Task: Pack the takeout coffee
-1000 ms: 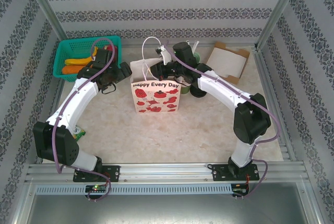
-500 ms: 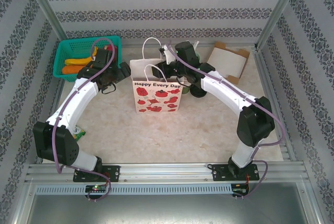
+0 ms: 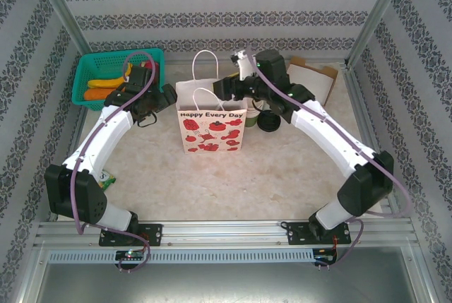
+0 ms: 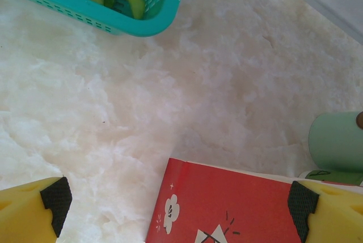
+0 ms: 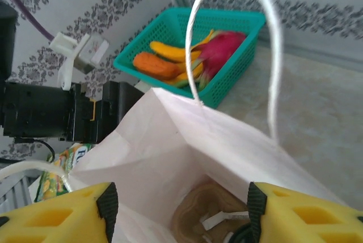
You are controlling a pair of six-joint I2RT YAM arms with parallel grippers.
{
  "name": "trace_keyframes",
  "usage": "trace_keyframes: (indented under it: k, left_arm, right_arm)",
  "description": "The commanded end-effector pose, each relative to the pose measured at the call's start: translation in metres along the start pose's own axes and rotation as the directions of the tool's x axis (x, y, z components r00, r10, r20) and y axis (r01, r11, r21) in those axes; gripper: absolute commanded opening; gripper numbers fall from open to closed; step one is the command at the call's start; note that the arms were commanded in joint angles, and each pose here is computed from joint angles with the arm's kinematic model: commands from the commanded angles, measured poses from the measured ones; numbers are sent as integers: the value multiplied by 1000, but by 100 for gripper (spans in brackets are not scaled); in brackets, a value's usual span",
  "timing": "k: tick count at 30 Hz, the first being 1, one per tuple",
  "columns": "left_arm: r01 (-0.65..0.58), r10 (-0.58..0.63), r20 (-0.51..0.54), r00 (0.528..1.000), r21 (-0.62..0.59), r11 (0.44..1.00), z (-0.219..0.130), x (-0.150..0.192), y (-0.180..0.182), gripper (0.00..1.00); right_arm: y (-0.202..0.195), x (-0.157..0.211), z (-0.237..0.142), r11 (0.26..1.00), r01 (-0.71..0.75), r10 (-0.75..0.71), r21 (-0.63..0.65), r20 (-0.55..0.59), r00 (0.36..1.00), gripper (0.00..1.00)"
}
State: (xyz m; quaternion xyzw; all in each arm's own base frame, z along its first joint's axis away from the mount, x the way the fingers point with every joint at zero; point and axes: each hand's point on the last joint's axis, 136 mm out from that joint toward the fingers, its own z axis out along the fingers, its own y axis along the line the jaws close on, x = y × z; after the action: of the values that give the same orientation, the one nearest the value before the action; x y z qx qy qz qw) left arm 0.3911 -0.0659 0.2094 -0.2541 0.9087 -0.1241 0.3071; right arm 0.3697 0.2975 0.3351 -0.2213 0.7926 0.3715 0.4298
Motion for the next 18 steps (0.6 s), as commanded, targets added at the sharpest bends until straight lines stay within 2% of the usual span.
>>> trace_keyframes:
  k: [1, 4, 5, 6, 9, 11, 14, 18]
  left_arm:
    - [4, -4, 19, 1000, -16, 1000, -4, -5, 6, 99]
    - [-21, 20, 17, 1000, 27, 999, -4, -4, -1, 100]
    - [-23, 22, 19, 1000, 40, 999, -5, -4, -3, 99]
    - [-23, 21, 31, 999, 53, 998, -7, -6, -5, 99]
    - [-9, 5, 74, 997, 60, 998, -11, -10, -3, 100]
    - [1, -7, 109, 994, 55, 999, -16, -13, 0, 99]
    - [12, -19, 149, 989, 49, 999, -22, -18, 4, 100]
    - [31, -37, 185, 982, 36, 999, -26, -21, 10, 99]
  right_arm:
    - [-19, -12, -28, 994, -35, 29, 99, 65, 997, 68]
    - [-49, -15, -51, 974, -93, 68, 207, 122, 990, 73]
    - [-65, -14, -61, 955, -122, 84, 270, 150, 985, 96]
    - [-85, -12, -73, 923, -159, 99, 351, 183, 978, 98]
    - [-145, 7, -110, 796, -261, 146, 546, 244, 959, 98]
    - [-184, 26, -132, 709, -341, 212, 617, 274, 938, 98]
    - [-241, 59, -166, 562, -451, 329, 693, 313, 891, 98]
    - [-300, 96, -193, 429, -469, 446, 772, 270, 853, 98]
